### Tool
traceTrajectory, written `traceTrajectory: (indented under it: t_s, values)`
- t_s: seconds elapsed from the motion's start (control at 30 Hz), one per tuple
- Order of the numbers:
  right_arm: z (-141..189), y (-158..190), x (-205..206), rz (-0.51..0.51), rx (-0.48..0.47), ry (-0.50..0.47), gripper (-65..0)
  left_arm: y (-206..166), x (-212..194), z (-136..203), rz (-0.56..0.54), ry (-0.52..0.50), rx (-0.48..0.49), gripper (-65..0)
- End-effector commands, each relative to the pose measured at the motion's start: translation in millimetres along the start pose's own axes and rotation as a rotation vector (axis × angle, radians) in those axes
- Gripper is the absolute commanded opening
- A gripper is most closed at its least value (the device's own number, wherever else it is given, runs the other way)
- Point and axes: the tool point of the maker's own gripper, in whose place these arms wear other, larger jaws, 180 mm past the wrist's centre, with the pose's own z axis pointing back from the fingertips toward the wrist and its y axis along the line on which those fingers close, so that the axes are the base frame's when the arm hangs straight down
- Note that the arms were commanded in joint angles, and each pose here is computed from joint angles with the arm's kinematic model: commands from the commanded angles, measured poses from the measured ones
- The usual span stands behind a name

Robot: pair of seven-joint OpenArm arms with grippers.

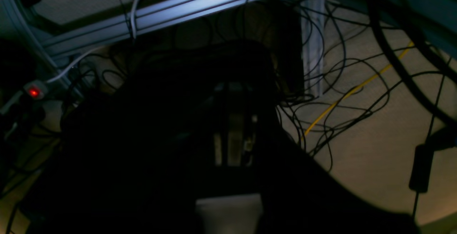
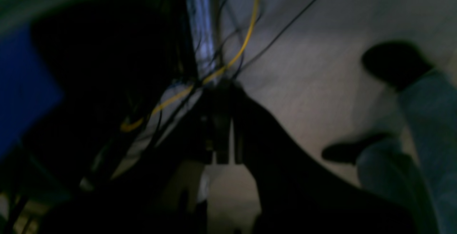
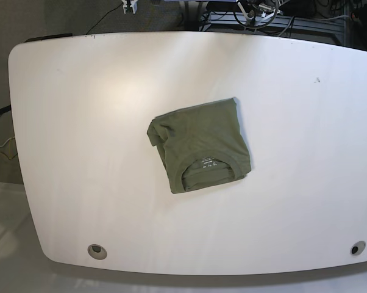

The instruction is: Fold the T-shirt properly

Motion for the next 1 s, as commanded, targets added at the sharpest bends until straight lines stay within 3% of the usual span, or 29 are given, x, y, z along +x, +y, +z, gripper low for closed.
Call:
traceTrajectory:
  t_s: [0.0, 0.23, 0.97]
  values:
    - [1, 3, -20, 0.002, 0.007, 0.070, -65.0, 5, 1, 0, -0.040, -0.001, 0.010, -65.0]
    - [3, 5, -34, 0.009, 0.017, 0.149, -65.0, 7, -6, 0, -0.081, 0.035, 0.009, -65.0]
    - [2, 5, -30, 0.011, 0.010, 0.166, -65.0, 8, -22, 1, -0.142, 0.110, 0.004, -65.0]
